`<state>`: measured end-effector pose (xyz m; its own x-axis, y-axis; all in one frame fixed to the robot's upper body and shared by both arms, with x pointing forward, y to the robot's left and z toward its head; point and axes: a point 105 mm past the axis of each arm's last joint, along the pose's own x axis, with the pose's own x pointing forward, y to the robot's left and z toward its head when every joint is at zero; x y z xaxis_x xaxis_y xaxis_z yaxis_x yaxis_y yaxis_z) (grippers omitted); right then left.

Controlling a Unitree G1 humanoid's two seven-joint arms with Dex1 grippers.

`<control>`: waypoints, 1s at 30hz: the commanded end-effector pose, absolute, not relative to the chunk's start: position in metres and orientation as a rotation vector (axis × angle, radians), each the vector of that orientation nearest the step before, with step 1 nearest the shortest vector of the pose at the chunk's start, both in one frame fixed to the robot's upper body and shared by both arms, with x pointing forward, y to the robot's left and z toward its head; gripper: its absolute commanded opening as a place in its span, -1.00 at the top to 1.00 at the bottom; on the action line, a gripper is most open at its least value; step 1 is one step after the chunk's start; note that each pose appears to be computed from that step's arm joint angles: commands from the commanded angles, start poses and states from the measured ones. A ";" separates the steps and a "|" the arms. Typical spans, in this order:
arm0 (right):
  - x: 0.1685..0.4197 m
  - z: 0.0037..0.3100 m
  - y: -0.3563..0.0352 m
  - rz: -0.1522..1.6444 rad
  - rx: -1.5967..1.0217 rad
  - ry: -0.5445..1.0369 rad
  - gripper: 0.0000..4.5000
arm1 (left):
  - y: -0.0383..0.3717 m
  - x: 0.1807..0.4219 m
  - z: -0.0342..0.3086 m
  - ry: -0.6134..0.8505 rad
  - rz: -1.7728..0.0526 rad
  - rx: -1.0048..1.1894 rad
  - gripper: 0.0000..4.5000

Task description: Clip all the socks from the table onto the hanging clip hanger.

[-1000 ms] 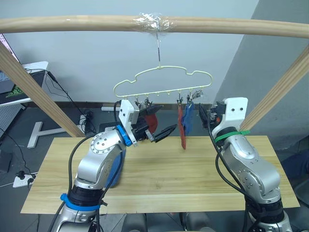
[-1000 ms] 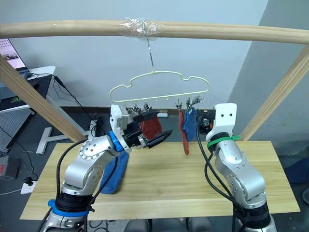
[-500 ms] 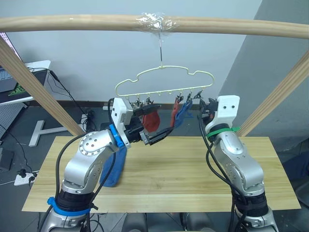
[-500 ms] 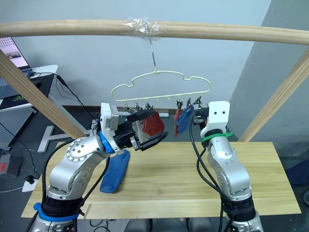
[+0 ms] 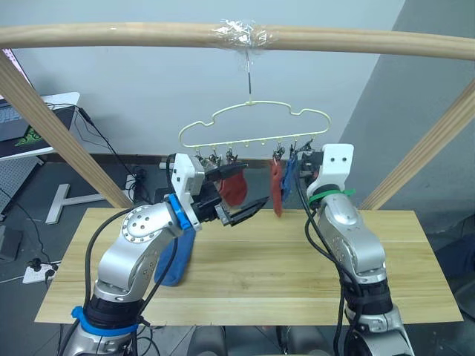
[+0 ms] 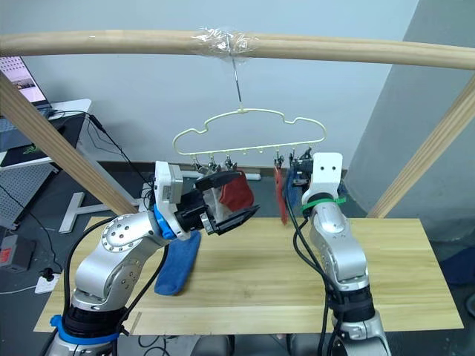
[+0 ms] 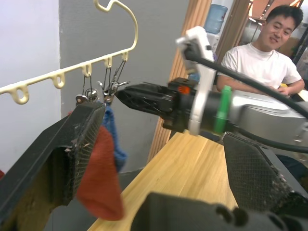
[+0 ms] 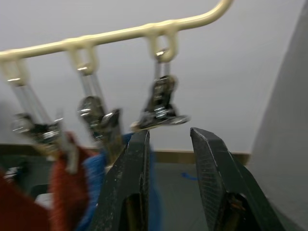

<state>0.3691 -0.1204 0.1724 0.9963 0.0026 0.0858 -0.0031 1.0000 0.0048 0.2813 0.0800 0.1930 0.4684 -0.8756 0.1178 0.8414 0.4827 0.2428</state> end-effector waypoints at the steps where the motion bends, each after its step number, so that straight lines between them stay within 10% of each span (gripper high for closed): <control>1: 0.369 0.188 -0.133 -0.036 -0.008 -0.156 0.39 | 0.077 0.277 0.204 -0.295 -1.068 0.163 -1.00; 30: 0.372 0.201 -0.109 0.092 0.114 -0.203 0.39 | 0.075 0.273 0.205 -0.296 -1.074 0.145 -1.00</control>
